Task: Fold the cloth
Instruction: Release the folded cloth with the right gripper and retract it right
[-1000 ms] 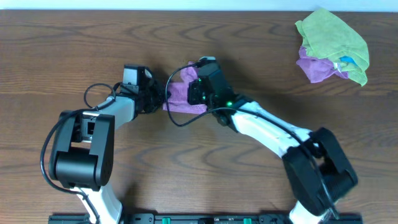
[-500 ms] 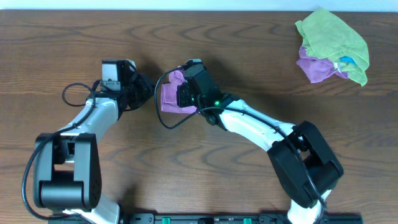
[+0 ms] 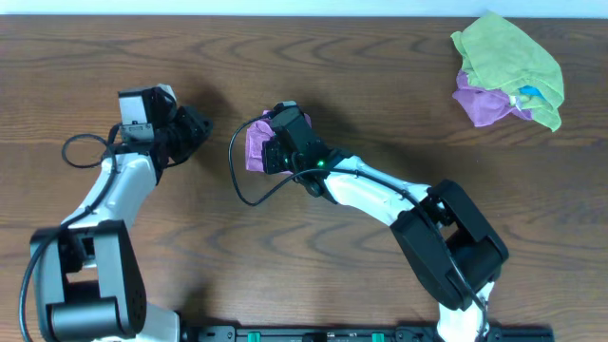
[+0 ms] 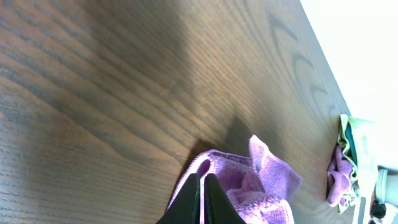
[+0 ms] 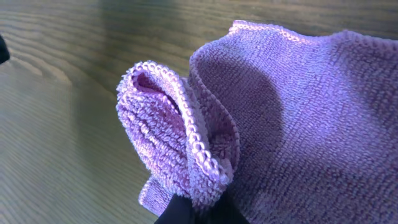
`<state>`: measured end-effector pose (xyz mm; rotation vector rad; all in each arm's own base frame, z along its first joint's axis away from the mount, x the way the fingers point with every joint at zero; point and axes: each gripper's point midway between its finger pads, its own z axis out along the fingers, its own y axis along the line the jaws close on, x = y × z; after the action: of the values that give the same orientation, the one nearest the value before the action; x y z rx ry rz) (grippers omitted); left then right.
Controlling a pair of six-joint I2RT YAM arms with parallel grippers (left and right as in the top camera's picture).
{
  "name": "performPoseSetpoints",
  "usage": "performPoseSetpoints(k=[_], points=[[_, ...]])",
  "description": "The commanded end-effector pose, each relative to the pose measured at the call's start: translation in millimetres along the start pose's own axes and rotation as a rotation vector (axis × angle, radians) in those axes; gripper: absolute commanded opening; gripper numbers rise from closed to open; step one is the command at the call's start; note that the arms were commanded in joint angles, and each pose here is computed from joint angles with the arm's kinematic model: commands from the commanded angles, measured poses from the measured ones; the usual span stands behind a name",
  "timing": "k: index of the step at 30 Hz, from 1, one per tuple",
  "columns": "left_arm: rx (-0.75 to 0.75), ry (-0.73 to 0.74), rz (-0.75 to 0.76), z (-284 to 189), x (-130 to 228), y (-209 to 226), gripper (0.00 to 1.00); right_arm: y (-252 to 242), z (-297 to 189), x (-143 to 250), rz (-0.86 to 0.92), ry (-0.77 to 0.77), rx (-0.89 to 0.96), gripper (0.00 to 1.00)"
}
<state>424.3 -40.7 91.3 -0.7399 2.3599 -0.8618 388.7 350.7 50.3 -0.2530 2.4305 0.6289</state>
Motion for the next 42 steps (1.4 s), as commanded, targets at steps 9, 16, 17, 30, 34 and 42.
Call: performPoseSetpoints(k=[9, 16, 17, 30, 34, 42], points=[[-0.001, -0.031, 0.013, -18, -13, -2, 0.06, 19, 8, -4, -0.03, -0.034, -0.05, 0.43], [-0.003, -0.052, 0.004, -25, -21, 2, 0.1, 38, 6, 6, -0.034, 0.024, -0.156, 0.95], [-0.002, -0.053, 0.003, -26, -21, 2, 0.11, 39, 6, 7, -0.034, 0.029, -0.163, 0.99], [-0.014, -0.069, -0.031, -41, -27, 9, 0.32, 21, -33, -21, 0.016, -0.024, -0.035, 0.99], [0.0, -0.06, -0.04, -44, -27, 9, 0.34, 5, -67, -40, 0.018, -0.057, 0.032, 0.99], [0.044, -0.007, -0.118, -44, -17, 2, 0.58, -21, -149, -65, 0.081, -0.06, 0.051, 0.99]])
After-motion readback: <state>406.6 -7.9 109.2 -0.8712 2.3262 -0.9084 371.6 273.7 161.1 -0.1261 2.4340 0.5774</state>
